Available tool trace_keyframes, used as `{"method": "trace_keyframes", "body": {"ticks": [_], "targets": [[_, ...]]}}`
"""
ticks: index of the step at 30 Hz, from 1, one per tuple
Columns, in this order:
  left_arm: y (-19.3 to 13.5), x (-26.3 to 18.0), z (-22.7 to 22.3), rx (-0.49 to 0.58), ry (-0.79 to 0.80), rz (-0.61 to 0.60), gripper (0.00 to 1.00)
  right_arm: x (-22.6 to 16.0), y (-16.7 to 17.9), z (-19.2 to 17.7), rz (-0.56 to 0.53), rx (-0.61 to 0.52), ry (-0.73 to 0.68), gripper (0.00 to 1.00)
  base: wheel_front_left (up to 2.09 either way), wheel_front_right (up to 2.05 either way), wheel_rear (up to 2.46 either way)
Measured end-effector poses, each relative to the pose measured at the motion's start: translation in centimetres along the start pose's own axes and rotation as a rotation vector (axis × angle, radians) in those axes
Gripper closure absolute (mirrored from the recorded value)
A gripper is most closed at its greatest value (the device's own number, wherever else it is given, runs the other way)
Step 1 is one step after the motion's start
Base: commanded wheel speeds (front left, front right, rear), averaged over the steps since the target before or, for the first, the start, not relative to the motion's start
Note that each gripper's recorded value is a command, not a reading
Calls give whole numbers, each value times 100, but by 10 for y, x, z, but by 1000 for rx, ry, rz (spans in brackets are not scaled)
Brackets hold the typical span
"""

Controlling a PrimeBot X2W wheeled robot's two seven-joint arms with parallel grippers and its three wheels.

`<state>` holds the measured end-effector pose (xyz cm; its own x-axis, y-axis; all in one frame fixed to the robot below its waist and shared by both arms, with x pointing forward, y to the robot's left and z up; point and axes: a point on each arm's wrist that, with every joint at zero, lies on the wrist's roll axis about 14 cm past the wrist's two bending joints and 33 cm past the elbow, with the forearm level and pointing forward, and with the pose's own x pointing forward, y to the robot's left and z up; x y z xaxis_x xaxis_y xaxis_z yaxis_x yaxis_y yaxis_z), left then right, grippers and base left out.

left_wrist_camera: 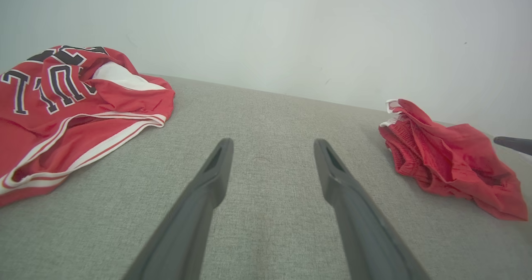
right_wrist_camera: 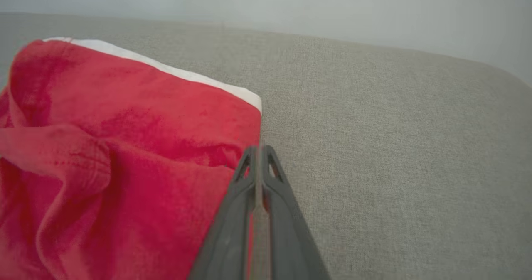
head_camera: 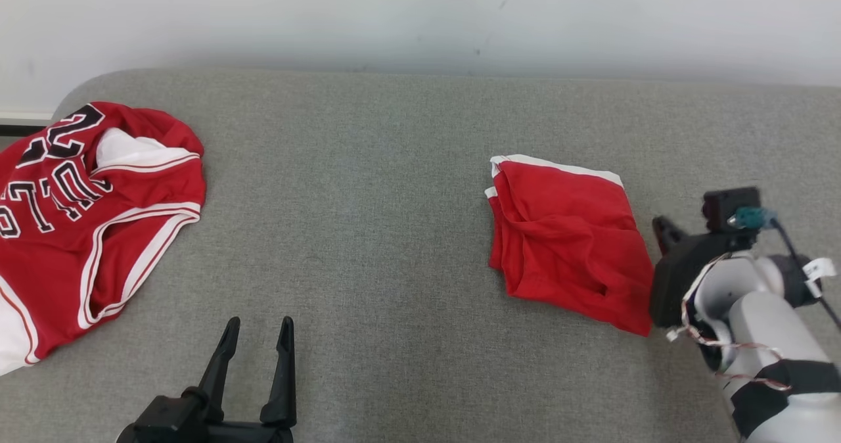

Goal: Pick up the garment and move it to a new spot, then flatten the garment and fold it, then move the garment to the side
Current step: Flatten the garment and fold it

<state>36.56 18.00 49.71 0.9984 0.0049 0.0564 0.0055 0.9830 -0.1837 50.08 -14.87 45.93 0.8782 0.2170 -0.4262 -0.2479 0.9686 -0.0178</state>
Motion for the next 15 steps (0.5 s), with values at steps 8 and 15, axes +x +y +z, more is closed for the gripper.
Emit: {"method": "trace_keyframes", "body": {"ticks": [8, 15], "targets": [[1, 3, -1, 5, 4, 1, 0, 2, 67, -38, 151, -15, 117, 100, 0, 0, 0], [0, 2, 2, 8, -7, -1, 0, -17, 146, -41, 361, -76, 124, 100, 0, 0, 0]]}}
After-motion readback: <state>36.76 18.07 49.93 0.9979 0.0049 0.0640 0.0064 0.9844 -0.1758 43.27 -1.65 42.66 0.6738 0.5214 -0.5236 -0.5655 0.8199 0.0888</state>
